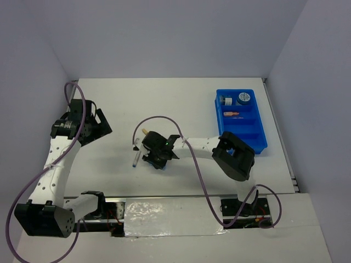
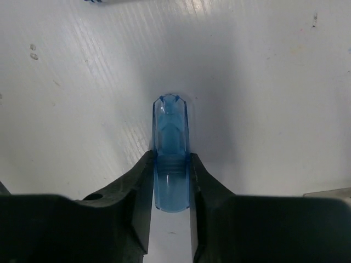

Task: Sort the stationery into containers
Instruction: Pick up the stationery from the center of the board, then place the stationery in the storage box.

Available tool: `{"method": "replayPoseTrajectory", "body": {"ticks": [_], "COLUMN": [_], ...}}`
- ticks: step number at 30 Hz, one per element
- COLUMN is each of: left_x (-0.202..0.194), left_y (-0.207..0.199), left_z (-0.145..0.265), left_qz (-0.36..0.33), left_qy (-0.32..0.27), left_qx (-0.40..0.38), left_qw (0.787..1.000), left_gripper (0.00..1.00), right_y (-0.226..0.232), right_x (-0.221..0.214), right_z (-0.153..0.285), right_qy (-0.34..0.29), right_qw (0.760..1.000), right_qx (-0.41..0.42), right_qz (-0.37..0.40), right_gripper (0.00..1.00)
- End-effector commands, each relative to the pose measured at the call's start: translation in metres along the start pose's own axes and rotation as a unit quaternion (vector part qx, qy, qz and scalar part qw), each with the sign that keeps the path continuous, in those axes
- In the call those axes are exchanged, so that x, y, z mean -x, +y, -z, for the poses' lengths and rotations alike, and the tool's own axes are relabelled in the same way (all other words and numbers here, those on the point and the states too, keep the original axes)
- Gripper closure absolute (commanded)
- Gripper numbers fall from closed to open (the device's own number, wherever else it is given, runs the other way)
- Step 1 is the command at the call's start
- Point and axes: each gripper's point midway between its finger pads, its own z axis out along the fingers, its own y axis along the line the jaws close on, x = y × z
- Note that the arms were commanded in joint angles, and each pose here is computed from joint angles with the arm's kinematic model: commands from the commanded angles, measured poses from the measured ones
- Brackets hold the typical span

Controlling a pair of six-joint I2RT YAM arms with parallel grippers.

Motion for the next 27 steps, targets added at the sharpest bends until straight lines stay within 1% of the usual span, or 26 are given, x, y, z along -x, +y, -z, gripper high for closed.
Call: {"method": "replayPoseTrajectory", "body": {"ticks": [1, 3, 4, 5, 6, 7, 8, 9, 10, 11, 12, 13, 14, 15, 16, 17, 18, 19, 20, 21, 22, 23, 24, 25, 27], "left_x": [0.01, 0.014, 0.016, 0.017, 0.017, 0.019, 0.019, 0.019, 0.017, 0.016, 0.014, 0.014, 0.012, 0.011, 0.009, 0.007, 0.009, 0.009, 0.009, 0.013, 0.013, 0.015, 0.017, 0.016, 0.019], "left_y": [-0.002, 0.0, 0.0, -0.002, -0.003, -0.005, -0.006, -0.006, -0.008, -0.01, -0.011, -0.012, -0.015, -0.016, -0.018, -0.022, -0.025, -0.027, -0.027, -0.03, -0.033, -0.034, -0.038, -0.041, -0.047], "left_z": [0.006, 0.009, 0.009, 0.009, 0.009, 0.01, 0.01, 0.01, 0.01, 0.01, 0.009, 0.009, 0.008, 0.007, 0.005, 0.004, 0.006, 0.003, 0.003, 0.005, 0.004, 0.004, 0.007, 0.006, 0.006], "left_qz": [-0.011, -0.017, -0.018, -0.021, -0.029, -0.031, -0.033, -0.036, -0.037, -0.038, -0.043, -0.044, -0.05, -0.052, -0.055, -0.063, -0.067, -0.071, -0.078, -0.081, -0.088, -0.089, -0.092, -0.096, -0.098], "left_qy": [-0.023, -0.031, -0.035, -0.034, -0.032, -0.033, -0.032, -0.033, -0.03, -0.028, -0.024, -0.025, -0.02, -0.017, -0.01, -0.003, -0.002, 0.004, 0.008, 0.005, 0.009, 0.01, 0.01, 0.015, 0.014], "left_qx": [-0.013, -0.01, -0.009, -0.012, -0.015, -0.019, -0.021, -0.023, -0.03, -0.035, -0.039, -0.043, -0.053, -0.057, -0.06, -0.072, -0.077, -0.077, -0.077, -0.08, -0.08, -0.08, -0.084, -0.087, -0.092], "left_qw": [1.0, 0.999, 0.999, 0.999, 0.999, 0.999, 0.999, 0.999, 0.998, 0.998, 0.998, 0.998, 0.997, 0.997, 0.997, 0.995, 0.995, 0.995, 0.994, 0.993, 0.993, 0.993, 0.992, 0.992, 0.991], "left_gripper": [0.01, 0.01, 0.01, 0.01, 0.01, 0.01, 0.01, 0.01, 0.01, 0.01, 0.01, 0.01, 0.01, 0.01, 0.01, 0.01, 0.01, 0.01, 0.01, 0.01, 0.01, 0.01, 0.01, 0.01, 0.01], "right_y": [0.008, 0.001, -0.022, -0.043, -0.066, -0.097, -0.15, -0.175, -0.228, -0.244, -0.263, -0.276, -0.301, -0.311, -0.321, -0.334, -0.342, -0.355, -0.356, -0.365, -0.377, -0.375, -0.378, -0.38, -0.386], "right_x": [0.004, 0.036, 0.048, 0.067, 0.075, 0.07, 0.059, 0.043, 0.006, -0.023, -0.046, -0.068, -0.102, -0.12, -0.131, -0.149, -0.16, -0.16, -0.168, -0.181, -0.183, -0.19, -0.197, -0.199, -0.2], "right_z": [0.015, 0.043, 0.062, 0.099, 0.119, 0.135, 0.17, 0.184, 0.204, 0.211, 0.22, 0.223, 0.239, 0.239, 0.243, 0.251, 0.244, 0.253, 0.249, 0.253, 0.249, 0.245, 0.246, 0.245, 0.247], "right_qy": [-0.023, -0.091, -0.125, -0.179, -0.212, -0.232, -0.269, -0.275, -0.276, -0.258, -0.253, -0.248, -0.251, -0.243, -0.247, -0.25, -0.237, -0.243, -0.225, -0.218, -0.213, -0.194, -0.19, -0.19, -0.206], "right_qw": [0.998, 0.99, 0.981, 0.969, 0.951, 0.934, 0.901, 0.867, 0.817, 0.771, 0.737, 0.707, 0.645, 0.617, 0.595, 0.556, 0.539, 0.522, 0.502, 0.482, 0.46, 0.447, 0.433, 0.413, 0.403], "right_qx": [0.033, 0.049, 0.052, 0.035, 0.017, -0.02, -0.076, -0.106, -0.184, -0.216, -0.246, -0.267, -0.298, -0.309, -0.314, -0.323, -0.33, -0.337, -0.338, -0.347, -0.346, -0.348, -0.356, -0.357, -0.36], "right_qz": [-0.038, -0.094, -0.139, -0.165, -0.225, -0.271, -0.331, -0.401, -0.471, -0.54, -0.577, -0.606, -0.657, -0.682, -0.698, -0.724, -0.738, -0.745, -0.763, -0.775, -0.789, -0.801, -0.806, -0.816, -0.816], "right_gripper": [0.94, 0.94, 0.95, 0.95, 0.94, 0.95, 0.95, 0.94, 0.95, 0.99, 1.0, 1.0, 1.0, 1.0, 1.0, 1.0, 1.0, 1.0, 1.0, 1.0, 1.0, 1.0, 1.0, 0.99, 0.97]}}
